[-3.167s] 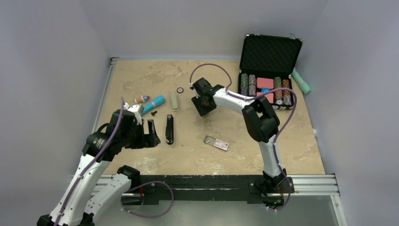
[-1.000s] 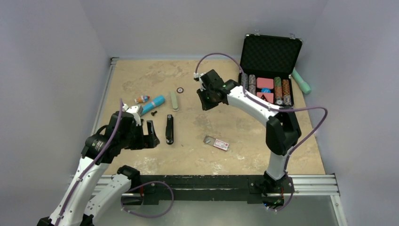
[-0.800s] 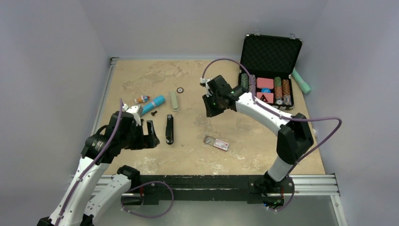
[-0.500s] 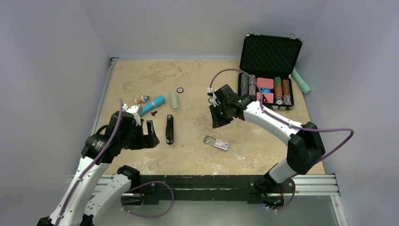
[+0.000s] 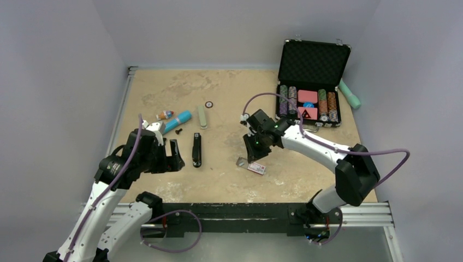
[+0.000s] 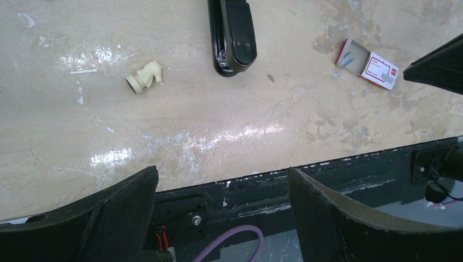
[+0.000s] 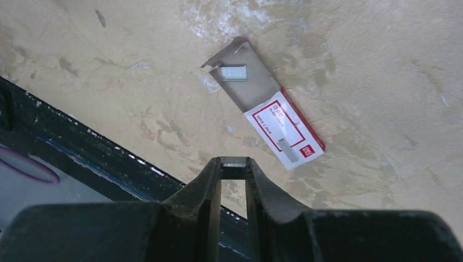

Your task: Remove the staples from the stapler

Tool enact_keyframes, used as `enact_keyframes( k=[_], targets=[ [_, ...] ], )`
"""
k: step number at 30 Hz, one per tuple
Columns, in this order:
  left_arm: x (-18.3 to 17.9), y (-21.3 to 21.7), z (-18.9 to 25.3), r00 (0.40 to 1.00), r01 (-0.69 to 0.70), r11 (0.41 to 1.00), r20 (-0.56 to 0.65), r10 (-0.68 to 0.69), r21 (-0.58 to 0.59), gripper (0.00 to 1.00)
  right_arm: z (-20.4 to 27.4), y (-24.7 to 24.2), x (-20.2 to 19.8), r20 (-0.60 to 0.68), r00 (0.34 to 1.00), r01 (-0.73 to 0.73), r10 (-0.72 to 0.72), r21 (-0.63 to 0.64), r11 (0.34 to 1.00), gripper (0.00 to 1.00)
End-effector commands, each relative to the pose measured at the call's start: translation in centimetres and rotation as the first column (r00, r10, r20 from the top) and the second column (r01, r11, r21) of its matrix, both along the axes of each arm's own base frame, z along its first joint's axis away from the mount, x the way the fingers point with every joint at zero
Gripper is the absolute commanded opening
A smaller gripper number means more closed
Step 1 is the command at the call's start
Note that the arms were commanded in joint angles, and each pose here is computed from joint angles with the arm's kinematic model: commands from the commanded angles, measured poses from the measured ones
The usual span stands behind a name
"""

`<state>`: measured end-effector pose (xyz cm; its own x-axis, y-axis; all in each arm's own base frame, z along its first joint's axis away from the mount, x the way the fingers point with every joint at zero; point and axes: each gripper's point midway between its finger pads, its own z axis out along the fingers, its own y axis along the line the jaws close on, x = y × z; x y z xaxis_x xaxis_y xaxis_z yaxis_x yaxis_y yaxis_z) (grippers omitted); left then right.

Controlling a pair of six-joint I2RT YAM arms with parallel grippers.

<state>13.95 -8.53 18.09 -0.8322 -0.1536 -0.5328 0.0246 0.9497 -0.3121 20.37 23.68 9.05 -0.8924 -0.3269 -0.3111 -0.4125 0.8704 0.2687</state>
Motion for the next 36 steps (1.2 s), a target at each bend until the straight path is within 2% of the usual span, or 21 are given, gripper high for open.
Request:
enact_keyframes(
  k=[1,13,36],
  targets=[
    [0.6,-0.2,0.3,1.0,-0.019,1.0,0.023,0.019,-0.011,0.91,-0.7,1.5,-0.9,-0.023,0.999,-0.043,0.044,0.023,0.999,0.15],
    [0.6,-0.1,0.1,1.0,-0.02,1.0,0.014,0.02,-0.003,0.91,-2.8,2.0,1.9,0.064,0.998,0.001,0.001,-0.041,0.999,0.13],
    [0.6,-0.1,0.1,1.0,-0.023,1.0,0.009,0.023,0.002,0.91,-7.1,1.9,1.4,-0.002,0.999,-0.045,0.045,-0.093,0.995,0.11]
  ],
)
